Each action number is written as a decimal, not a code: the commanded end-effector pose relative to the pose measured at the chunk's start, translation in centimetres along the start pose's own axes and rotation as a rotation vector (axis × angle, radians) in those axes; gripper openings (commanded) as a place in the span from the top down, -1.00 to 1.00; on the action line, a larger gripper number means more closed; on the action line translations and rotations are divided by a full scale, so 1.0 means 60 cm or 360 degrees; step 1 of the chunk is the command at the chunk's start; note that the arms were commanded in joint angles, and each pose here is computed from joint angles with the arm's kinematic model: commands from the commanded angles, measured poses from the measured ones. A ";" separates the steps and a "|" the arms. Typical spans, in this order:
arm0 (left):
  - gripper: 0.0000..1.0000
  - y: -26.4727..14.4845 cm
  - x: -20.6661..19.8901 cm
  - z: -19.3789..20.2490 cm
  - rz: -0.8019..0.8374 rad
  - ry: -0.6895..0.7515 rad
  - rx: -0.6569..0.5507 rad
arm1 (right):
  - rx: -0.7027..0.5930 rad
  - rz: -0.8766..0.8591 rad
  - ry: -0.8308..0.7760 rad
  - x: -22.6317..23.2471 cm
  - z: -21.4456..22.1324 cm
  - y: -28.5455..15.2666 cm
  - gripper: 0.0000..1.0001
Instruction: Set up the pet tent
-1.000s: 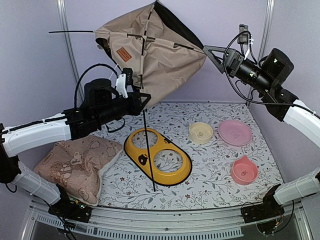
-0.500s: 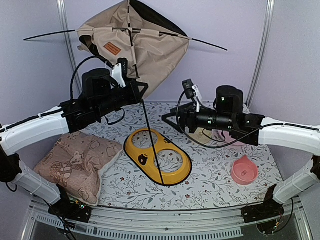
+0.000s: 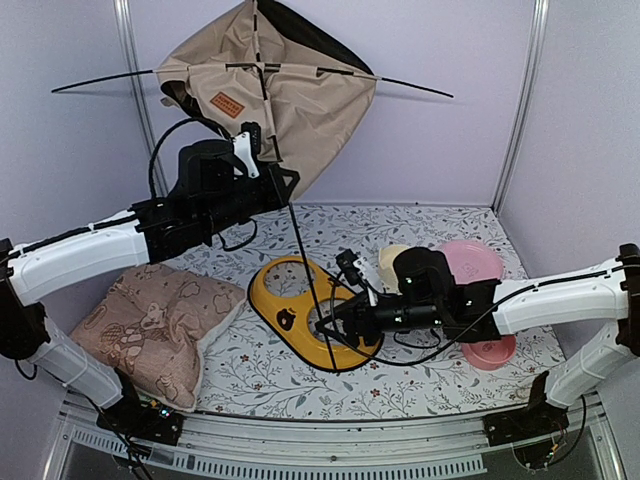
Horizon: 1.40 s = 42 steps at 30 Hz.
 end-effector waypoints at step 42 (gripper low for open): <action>1.00 -0.062 -0.038 0.177 0.0049 -0.0107 0.0269 | 0.0146 -0.0067 0.0183 0.055 0.109 -0.072 1.00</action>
Point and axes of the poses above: each gripper's point midway between its finger pads, its own y axis out along the fingers, its own x axis along the line the jaws close on, z = x × y, the point moved 8 cm from there along -y, back along the fingers, and after that the axes turned 11 degrees about -y, right-handed, at the moved point
